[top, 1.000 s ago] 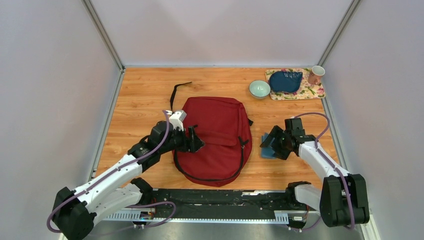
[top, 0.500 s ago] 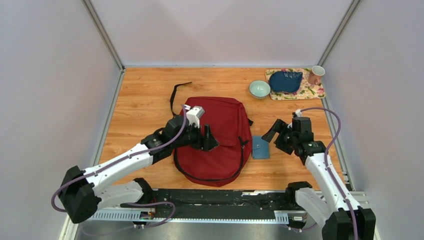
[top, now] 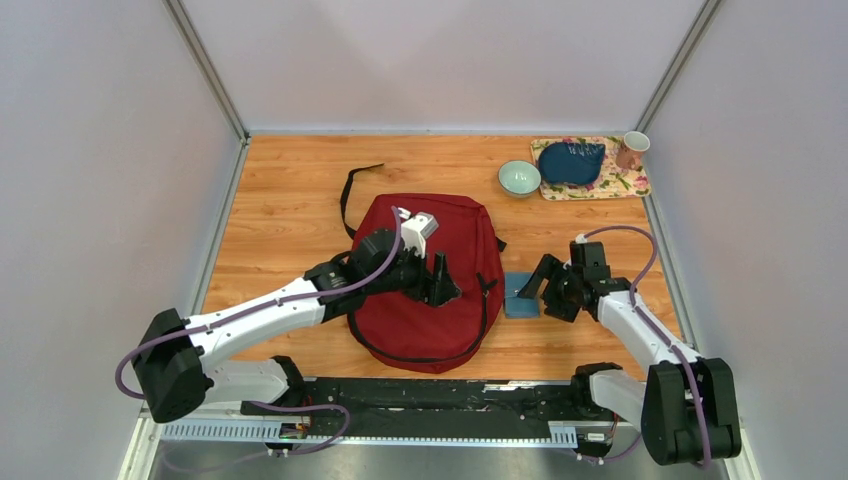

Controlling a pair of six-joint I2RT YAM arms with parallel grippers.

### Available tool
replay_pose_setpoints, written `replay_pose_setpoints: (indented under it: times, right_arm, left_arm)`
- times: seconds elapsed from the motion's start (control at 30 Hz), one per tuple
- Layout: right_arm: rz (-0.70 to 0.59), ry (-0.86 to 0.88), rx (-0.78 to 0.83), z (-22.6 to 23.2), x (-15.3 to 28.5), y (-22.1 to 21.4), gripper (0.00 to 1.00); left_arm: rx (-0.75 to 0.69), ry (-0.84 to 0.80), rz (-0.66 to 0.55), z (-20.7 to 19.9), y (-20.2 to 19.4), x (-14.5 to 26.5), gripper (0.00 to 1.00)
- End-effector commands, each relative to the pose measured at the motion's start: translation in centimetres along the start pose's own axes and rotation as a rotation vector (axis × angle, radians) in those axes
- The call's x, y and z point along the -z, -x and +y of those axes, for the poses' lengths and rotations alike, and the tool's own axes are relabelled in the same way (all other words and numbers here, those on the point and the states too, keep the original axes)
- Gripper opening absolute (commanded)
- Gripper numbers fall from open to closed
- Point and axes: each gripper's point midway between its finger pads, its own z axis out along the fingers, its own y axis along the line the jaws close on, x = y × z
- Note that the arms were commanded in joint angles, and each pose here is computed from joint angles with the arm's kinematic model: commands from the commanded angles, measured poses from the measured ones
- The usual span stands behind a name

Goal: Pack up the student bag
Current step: Pick up the book from the center of the board.

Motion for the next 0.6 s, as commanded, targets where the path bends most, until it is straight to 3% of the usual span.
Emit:
replay_pose_setpoints:
  times: [0.0,0.33,0.57]
  right_arm:
    - [-0.016,0.06,0.025,0.9,-0.9,0.4,0.79]
    - [0.025,0.135,-0.007,1.4,-2.0,-0.9,0.7]
    - [0.008,0.181,-0.022,2.3,-1.6,-0.6,0.51]
  left_arm:
    - [-0.016,-0.007,-0.057,-0.4,1.2,0.7,0.82]
    - [0.005,0.007,-0.057,0.1,0.6,0.9,0.82]
    - [0.01,0.017,-0.064,0.4,0.5,1.0,0.82]
